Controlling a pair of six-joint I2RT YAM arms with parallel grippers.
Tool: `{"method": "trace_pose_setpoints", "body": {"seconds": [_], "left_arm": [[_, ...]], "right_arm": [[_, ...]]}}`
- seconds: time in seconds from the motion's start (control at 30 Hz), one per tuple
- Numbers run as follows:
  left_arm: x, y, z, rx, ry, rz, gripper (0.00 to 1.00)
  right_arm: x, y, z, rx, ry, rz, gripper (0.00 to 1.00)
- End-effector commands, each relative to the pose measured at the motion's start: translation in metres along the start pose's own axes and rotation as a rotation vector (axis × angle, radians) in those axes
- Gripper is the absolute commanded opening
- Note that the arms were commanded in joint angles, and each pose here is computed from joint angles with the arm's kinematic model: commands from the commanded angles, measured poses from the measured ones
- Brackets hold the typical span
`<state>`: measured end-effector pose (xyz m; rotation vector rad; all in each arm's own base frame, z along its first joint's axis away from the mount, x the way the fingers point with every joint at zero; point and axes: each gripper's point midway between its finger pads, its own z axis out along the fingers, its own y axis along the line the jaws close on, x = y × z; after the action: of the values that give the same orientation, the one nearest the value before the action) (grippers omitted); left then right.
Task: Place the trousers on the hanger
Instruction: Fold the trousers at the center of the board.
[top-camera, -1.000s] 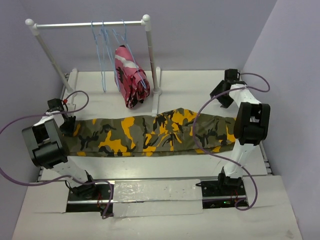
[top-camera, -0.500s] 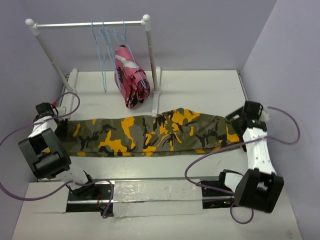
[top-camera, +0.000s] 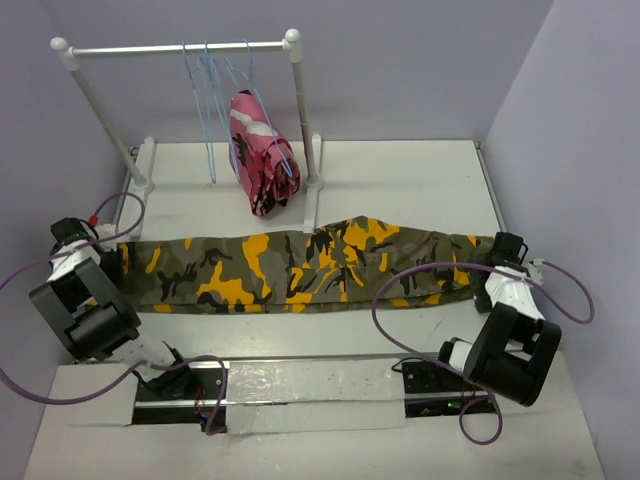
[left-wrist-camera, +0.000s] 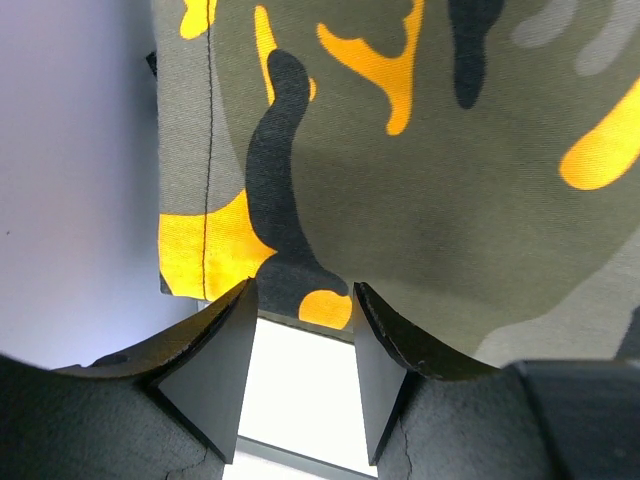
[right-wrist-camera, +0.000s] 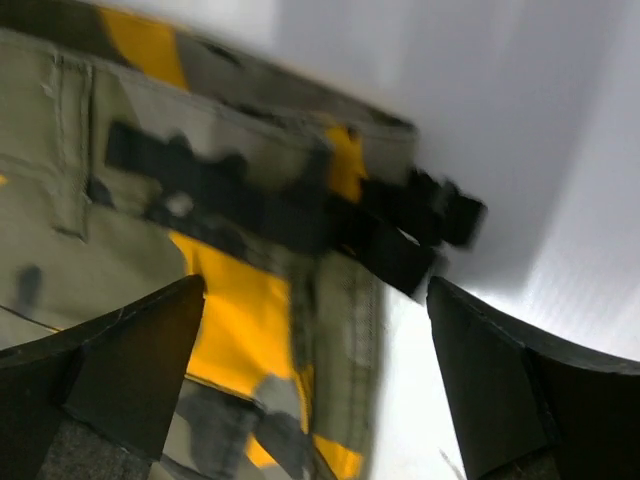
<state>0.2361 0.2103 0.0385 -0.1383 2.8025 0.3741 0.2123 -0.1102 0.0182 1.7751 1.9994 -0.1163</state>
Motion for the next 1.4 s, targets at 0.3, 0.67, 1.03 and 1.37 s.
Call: {"method": "trace_pose_setpoints", "body": {"seconds": [0.3,0.67,1.03,1.37], "left_arm": [[-0.001,0.010,0.018,0.015,0.021,-0.014,0.52],[-0.013,0.009,0.006,0.047,-0.012,-0.055,0.52],[-0.039,-0.042,-0.022,0.140,-0.072,0.019,0.52],[-0.052,-0.113,-0.038,0.316,-0.115,0.109,0.53]], "right_arm": [[-0.012,0.019,0.022,-0.044,0.000,-0.011,0.06],[-0.120,0.088,-0.114,-0.250,-0.451,-0.098,0.00],[-0.169,0.150,-0.269,-0.418,-0.783,-0.182,0.00],[-0.079,0.197,-0.367,-0.722,-0.810,-0.403,0.00]]}}
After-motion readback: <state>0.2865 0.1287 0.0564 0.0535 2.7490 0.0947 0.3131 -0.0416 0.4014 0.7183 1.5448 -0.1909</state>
